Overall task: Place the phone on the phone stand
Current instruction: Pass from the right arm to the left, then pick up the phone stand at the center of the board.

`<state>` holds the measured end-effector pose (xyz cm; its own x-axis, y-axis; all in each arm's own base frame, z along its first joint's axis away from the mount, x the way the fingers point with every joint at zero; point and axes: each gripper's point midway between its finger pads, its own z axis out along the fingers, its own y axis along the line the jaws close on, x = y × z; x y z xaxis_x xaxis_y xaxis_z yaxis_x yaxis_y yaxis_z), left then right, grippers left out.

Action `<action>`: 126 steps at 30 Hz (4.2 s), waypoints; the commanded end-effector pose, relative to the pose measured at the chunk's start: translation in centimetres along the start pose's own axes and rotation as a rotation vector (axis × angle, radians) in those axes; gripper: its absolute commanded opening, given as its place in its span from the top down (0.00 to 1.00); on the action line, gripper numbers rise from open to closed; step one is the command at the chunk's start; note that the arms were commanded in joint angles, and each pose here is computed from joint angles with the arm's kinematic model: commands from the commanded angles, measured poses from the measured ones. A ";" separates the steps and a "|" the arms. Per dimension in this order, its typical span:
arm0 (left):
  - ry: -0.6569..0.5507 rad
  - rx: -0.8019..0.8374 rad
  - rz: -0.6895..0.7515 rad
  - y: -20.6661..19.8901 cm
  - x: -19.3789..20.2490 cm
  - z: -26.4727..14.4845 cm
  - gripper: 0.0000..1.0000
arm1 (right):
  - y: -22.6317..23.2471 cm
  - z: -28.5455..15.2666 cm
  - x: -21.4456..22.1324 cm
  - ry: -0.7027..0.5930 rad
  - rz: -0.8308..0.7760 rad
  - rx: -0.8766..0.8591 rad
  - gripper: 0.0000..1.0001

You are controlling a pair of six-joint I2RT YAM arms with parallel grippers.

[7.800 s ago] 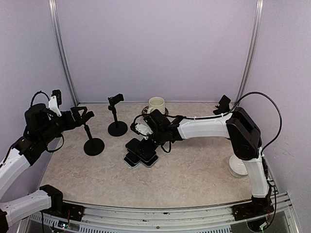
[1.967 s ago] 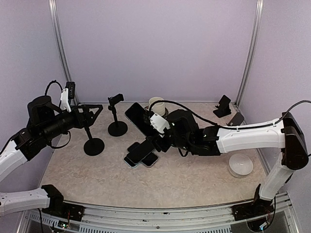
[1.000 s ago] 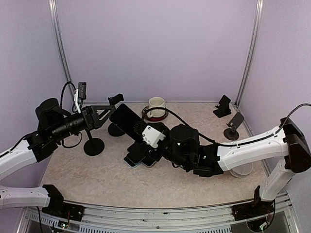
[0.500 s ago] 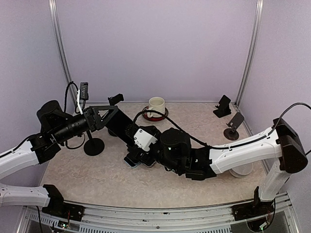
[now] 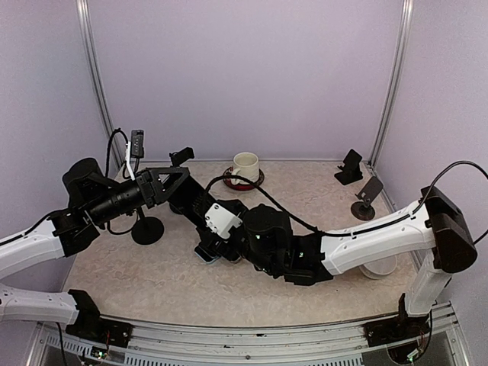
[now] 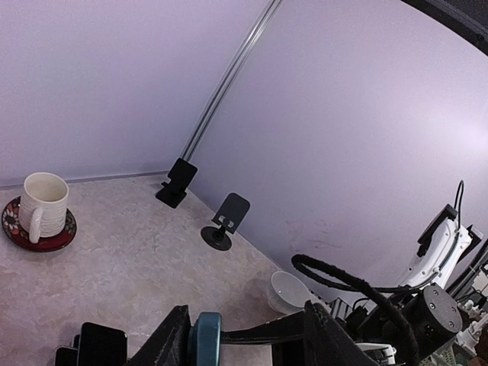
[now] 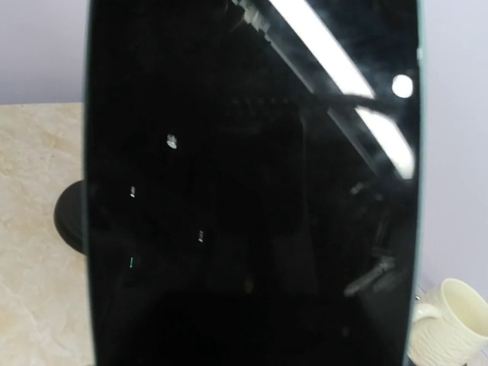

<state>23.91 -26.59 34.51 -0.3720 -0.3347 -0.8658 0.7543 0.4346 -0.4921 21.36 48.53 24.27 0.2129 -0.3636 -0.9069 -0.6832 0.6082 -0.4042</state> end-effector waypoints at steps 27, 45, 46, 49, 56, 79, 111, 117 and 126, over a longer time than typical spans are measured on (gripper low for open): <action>-0.018 -0.001 0.052 0.1 -0.2 0.4 0.86 | 0.2 0.5 -2.7 -0.073 0.069 0.005 0.63; -0.030 -0.018 0.065 0.4 -0.3 0.2 0.86 | 0.8 0.8 -2.2 -0.066 0.074 -0.012 0.63; -0.029 -0.020 0.066 0.4 -0.3 0.2 0.88 | 0.8 0.8 -2.1 -0.064 0.074 -0.010 0.63; -0.030 -0.029 0.067 0.6 -0.3 0.1 0.96 | 0.8 0.8 -2.0 -0.059 0.076 -0.010 0.63; -0.030 -0.042 0.072 0.7 -0.3 0.1 1.00 | 0.5 0.3 -2.4 -0.068 0.081 -0.018 0.36; -0.117 -0.309 0.170 3.1 -6.3 -2.6 1.00 | -3.1 -0.7 -3.4 -0.082 0.229 -0.185 0.00; -0.233 -0.565 0.211 7.8 -10.7 -8.0 1.00 | -14.0 20.9 1.3 -0.091 0.317 -0.256 0.27; -0.232 -0.547 0.202 7.3 -10.6 -8.1 1.00 | -14.6 22.3 1.5 -0.169 0.249 -0.197 0.31; -0.238 -0.533 0.196 7.1 -10.7 -8.0 1.00 | -14.2 24.1 2.0 -0.300 0.217 -0.170 0.39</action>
<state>29.37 -13.33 37.61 -0.1299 -0.3228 -0.9375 0.3688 0.8619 -0.3479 48.13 55.24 24.64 0.1444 -0.0674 -0.9872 -0.8395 0.5198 -0.1583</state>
